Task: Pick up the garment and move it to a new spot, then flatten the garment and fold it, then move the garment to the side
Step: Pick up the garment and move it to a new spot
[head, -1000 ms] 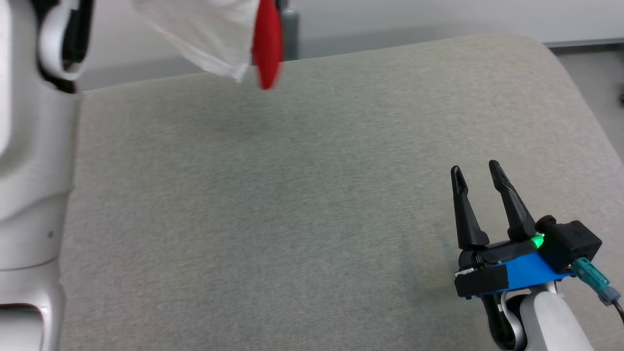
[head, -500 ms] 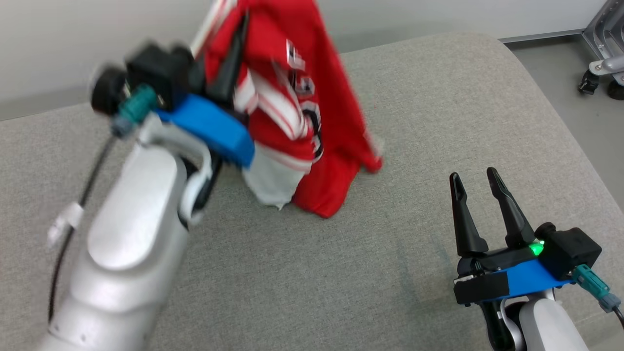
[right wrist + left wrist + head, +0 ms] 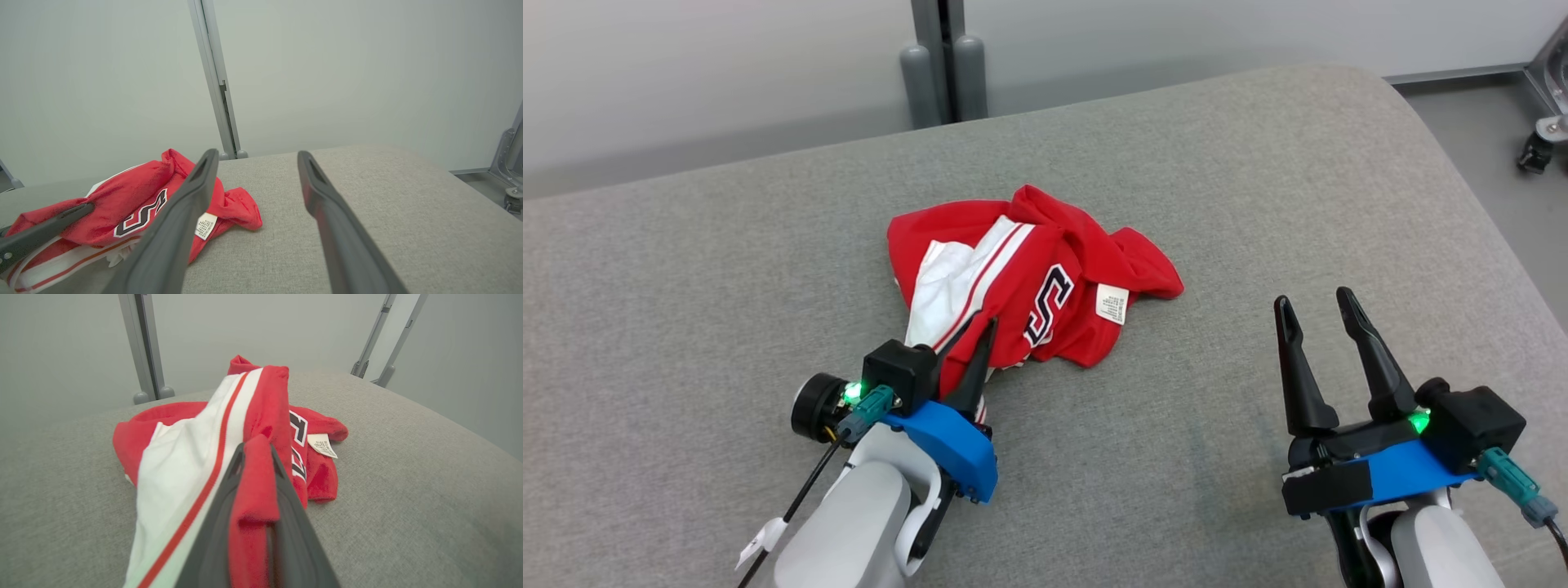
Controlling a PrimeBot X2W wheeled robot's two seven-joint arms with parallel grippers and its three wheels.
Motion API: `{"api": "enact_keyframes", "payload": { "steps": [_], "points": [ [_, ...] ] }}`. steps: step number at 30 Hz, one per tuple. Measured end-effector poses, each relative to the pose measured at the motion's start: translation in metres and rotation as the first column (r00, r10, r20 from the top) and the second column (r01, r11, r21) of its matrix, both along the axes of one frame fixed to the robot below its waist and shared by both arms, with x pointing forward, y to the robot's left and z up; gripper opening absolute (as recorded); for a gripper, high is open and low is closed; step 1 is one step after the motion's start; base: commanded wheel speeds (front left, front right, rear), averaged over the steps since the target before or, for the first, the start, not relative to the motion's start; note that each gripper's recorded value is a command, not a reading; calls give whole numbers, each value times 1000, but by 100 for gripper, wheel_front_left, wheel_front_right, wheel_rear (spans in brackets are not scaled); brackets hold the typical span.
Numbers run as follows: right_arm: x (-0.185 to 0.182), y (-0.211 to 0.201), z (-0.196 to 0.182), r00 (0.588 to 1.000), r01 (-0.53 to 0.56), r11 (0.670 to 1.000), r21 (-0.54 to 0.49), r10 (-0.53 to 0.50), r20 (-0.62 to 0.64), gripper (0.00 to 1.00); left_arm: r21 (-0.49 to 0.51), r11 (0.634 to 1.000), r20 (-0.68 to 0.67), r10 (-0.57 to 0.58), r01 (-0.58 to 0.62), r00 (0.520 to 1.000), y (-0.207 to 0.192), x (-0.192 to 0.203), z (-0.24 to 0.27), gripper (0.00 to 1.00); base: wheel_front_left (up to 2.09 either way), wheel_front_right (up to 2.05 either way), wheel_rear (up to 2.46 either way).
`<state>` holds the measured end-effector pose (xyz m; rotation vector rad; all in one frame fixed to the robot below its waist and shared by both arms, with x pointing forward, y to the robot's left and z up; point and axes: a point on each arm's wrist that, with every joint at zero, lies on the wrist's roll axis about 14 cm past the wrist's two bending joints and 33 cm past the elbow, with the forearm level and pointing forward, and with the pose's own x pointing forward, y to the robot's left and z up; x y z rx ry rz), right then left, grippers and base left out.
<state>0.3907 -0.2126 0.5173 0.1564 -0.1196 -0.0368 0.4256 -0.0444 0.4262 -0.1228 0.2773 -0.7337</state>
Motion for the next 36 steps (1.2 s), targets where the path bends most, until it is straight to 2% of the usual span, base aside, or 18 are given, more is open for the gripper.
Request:
{"api": "enact_keyframes", "payload": {
  "steps": [4, 8, 14, 20, 27, 36],
  "points": [
    [1, 5, 1, 1000, -14, 1000, -4, 14, 3, 100, -28, 999, 107, 24, -21, 994, 4, 11, 28, 100, 0, 0, 0],
    [3, 11, 5, 999, -32, 999, -4, 32, 16, 100, -83, 991, 221, 117, -101, 968, 24, 31, 69, 100, 0, 0, 0],
    [7, 23, 9, 997, -66, 998, 4, 66, 31, 100, -148, 952, 370, 306, -269, 877, 88, 50, 125, 100, 0, 0, 0],
    [11, 36, 10, 994, -104, 995, 8, 103, 38, 100, -151, 882, 404, 468, -447, 786, 162, 38, 132, 100, 0, 0, 0],
    [15, 51, 5, 989, -145, 989, 5, 144, 26, 100, -119, 792, 380, 594, -599, 709, 223, 9, 114, 100, 0, 0, 0],
    [12, 62, 2, 984, -176, 984, -5, 176, 15, 100, -80, 744, 300, 653, -664, 696, 245, -32, 81, 100, 0, 0, 0]
  ]
}}
